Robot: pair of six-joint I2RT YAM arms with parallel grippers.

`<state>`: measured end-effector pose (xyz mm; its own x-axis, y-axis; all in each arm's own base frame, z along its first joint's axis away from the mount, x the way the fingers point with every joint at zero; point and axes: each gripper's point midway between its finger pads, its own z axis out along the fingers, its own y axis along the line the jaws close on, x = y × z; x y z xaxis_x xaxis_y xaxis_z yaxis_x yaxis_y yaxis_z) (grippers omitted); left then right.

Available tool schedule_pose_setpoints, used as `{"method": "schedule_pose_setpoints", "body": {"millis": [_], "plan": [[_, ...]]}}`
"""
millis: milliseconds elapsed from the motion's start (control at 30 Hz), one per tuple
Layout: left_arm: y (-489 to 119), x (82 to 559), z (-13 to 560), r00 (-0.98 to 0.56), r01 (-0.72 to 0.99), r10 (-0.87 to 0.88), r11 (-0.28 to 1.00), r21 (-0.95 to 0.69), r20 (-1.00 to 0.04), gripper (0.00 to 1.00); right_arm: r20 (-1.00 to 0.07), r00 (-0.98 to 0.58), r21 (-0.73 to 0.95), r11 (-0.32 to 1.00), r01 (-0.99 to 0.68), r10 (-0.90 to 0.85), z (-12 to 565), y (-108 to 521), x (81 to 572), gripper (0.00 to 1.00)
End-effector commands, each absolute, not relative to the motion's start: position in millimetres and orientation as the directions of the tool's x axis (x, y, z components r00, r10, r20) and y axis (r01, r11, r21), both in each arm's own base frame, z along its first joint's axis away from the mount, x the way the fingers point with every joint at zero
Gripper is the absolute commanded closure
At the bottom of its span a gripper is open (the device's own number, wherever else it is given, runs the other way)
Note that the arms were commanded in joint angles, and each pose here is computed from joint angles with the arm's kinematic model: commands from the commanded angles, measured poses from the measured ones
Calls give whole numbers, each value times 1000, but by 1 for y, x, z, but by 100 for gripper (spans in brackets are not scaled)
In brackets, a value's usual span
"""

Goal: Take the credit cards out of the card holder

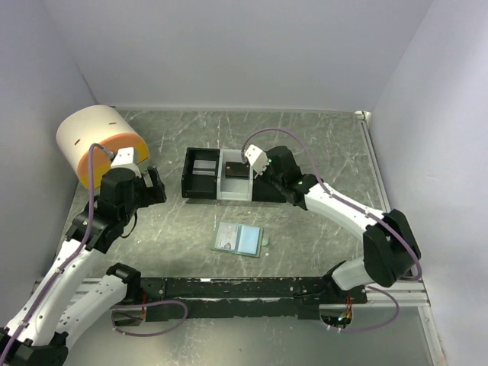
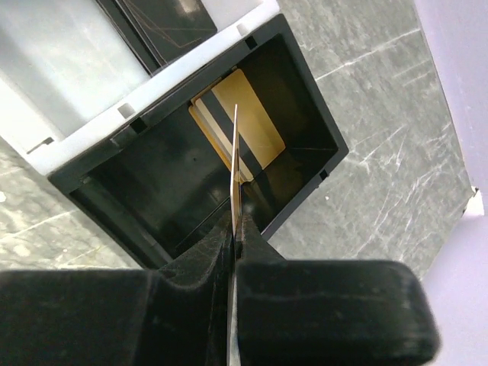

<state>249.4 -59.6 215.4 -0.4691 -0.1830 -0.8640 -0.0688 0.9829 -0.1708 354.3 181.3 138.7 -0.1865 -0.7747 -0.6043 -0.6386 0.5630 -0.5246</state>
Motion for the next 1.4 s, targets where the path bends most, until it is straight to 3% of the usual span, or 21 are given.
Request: {"method": "schedule_pose_setpoints", "body": {"millis": [0, 233, 433, 767, 1367], "plan": [[-53, 250, 222, -438, -99, -201, 980, -174, -876, 0, -549, -125, -608, 497, -620, -827, 142, 184, 375, 100], [-53, 250, 221, -448, -103, -197, 980, -169, -872, 0, -519, -98, -624, 455, -635, -849, 136, 190, 398, 100], [-54, 250, 221, -444, -96, -197, 980, -173, -874, 1, -437, -104, -604, 377, -702, -893, 112, 186, 405, 100], [-54, 250, 222, -442, -86, -193, 981, -173, -876, 1, -342, -91, -667, 310, -677, -935, 92, 173, 431, 98], [-54, 250, 222, -441, -87, -190, 982, -169, -877, 3, -340, -61, -716, 301, -630, -938, 60, 177, 446, 95]]}}
